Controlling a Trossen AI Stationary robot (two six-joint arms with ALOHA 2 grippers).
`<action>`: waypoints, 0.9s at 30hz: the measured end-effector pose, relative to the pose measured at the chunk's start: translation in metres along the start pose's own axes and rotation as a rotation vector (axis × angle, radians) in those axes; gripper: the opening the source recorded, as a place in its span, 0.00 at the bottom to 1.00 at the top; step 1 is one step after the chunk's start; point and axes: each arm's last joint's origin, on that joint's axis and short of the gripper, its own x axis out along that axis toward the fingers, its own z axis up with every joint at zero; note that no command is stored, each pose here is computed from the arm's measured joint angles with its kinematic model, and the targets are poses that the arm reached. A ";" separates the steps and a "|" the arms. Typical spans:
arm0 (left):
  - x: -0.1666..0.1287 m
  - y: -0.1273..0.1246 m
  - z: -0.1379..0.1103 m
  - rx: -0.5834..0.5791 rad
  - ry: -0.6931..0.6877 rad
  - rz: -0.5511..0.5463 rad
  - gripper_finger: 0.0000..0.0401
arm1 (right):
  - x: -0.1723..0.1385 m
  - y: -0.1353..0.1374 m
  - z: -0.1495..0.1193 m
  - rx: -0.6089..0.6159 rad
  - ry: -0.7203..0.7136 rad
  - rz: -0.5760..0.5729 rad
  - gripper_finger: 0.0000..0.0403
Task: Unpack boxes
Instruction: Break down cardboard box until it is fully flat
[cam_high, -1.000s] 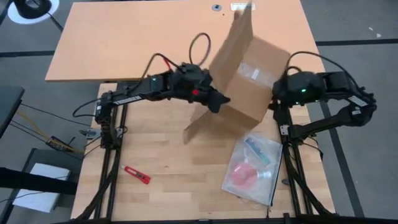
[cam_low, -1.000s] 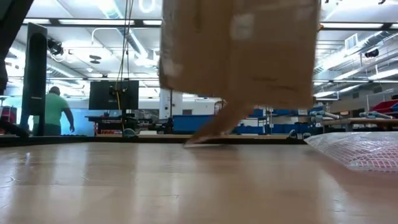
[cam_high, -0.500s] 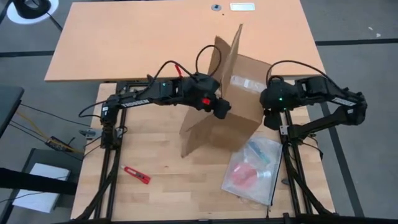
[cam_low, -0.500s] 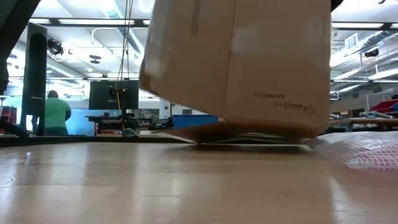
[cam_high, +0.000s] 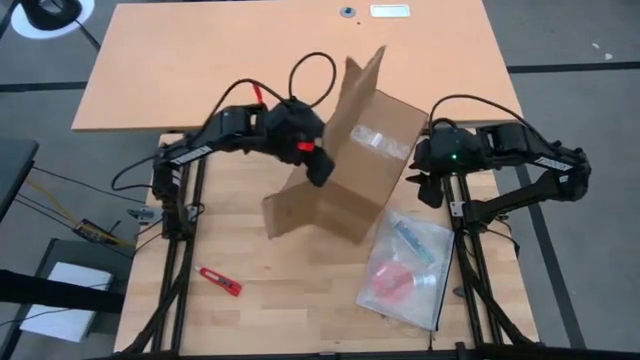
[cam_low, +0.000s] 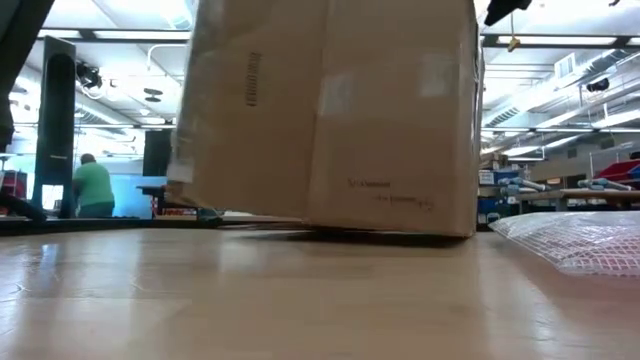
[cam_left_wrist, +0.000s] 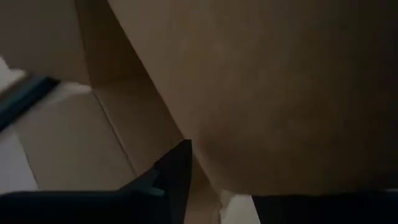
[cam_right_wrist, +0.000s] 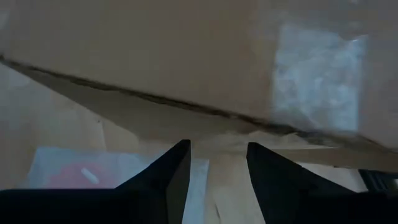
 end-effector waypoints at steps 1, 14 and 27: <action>-0.005 0.003 -0.001 0.008 0.023 -0.006 0.38 | 0.000 0.000 0.001 0.006 -0.008 0.002 0.40; -0.107 0.015 0.010 0.060 -0.318 -0.050 0.38 | 0.001 0.002 0.013 0.086 -0.121 0.026 0.40; -0.127 0.000 0.028 0.107 -0.556 -0.254 0.38 | -0.004 0.014 0.014 0.125 -0.132 0.211 0.40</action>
